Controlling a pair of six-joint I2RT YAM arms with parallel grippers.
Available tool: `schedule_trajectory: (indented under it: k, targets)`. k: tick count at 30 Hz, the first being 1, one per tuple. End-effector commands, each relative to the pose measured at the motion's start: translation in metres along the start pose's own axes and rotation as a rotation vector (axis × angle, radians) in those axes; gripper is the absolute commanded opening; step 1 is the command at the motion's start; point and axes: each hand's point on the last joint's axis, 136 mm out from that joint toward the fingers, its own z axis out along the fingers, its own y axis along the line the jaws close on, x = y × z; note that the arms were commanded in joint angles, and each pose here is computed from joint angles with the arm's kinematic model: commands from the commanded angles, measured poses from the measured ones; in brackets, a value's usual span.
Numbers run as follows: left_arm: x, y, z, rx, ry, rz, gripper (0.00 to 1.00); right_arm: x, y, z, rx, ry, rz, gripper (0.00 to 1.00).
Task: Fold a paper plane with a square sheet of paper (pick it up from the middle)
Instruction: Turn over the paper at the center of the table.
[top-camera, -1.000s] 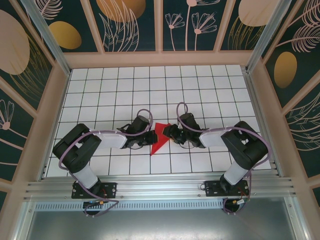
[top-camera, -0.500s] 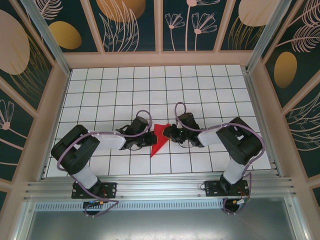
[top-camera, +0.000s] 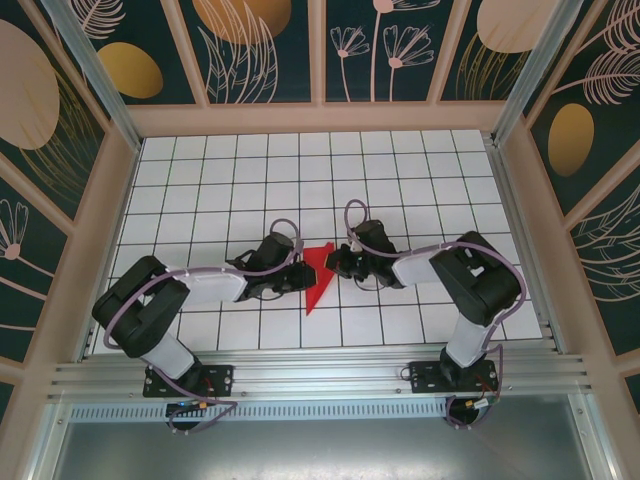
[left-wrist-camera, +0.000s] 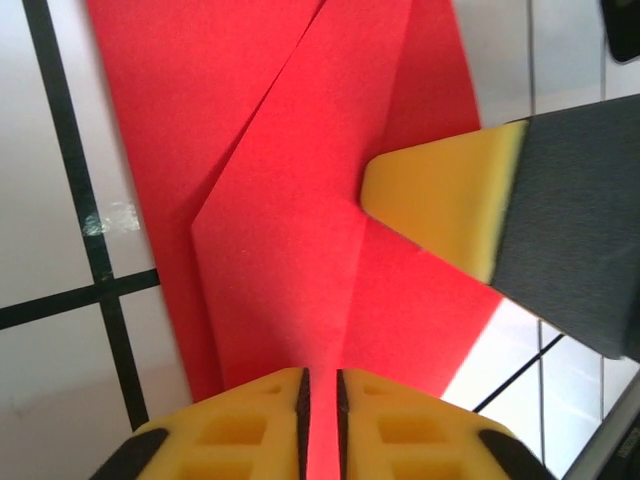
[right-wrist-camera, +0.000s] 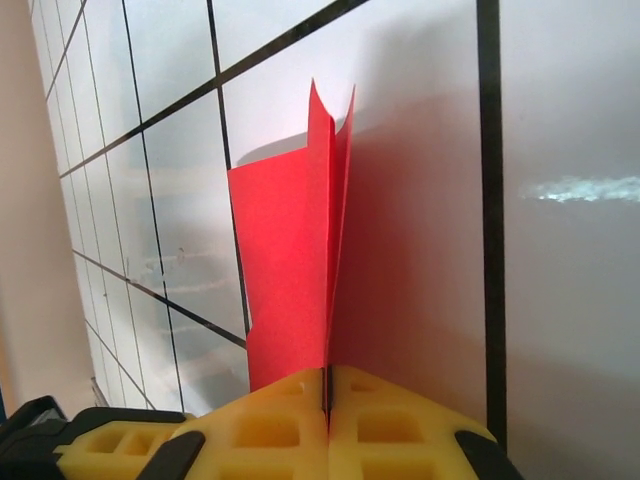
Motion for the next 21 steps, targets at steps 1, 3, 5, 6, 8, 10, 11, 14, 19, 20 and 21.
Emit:
schedule_trajectory:
  k: [1,3,5,6,8,10,11,14,19,20,21]
  targets:
    - [-0.009,-0.008,-0.014,0.026,-0.064,-0.002,0.24,-0.014,0.012,-0.015,0.038,-0.038,-0.075,0.06]
    - [-0.017,-0.012,-0.026,0.03,-0.122,0.001,0.29,-0.019,0.012,-0.024,0.098,-0.052,-0.105,0.06]
    - [-0.027,-0.013,-0.041,0.012,-0.19,0.003,0.32,-0.025,0.011,-0.037,0.177,-0.076,-0.143,0.06]
    - [-0.031,-0.012,-0.047,-0.002,-0.22,0.003,0.32,-0.028,0.01,-0.044,0.213,-0.085,-0.163,0.06]
    - [-0.039,-0.008,-0.062,-0.039,-0.286,0.002,0.34,-0.036,0.012,-0.061,0.298,-0.11,-0.21,0.06]
    - [-0.046,-0.003,-0.076,-0.075,-0.35,0.001,0.36,-0.046,0.011,-0.08,0.409,-0.135,-0.253,0.06]
    - [-0.048,-0.002,-0.081,-0.086,-0.373,-0.001,0.36,-0.05,0.009,-0.089,0.468,-0.144,-0.271,0.06]
    - [-0.053,0.009,-0.096,-0.135,-0.441,-0.021,0.38,-0.063,0.007,-0.116,0.657,-0.17,-0.345,0.06]
    - [-0.055,0.026,-0.114,-0.194,-0.522,-0.065,0.4,-0.073,-0.007,-0.146,1.057,-0.162,-0.465,0.06]
    - [-0.055,0.029,-0.117,-0.203,-0.537,-0.077,0.39,-0.073,-0.008,-0.147,1.109,-0.153,-0.491,0.06]
    - [-0.056,0.034,-0.122,-0.219,-0.561,-0.093,0.4,-0.072,-0.01,-0.144,1.157,-0.137,-0.521,0.06]
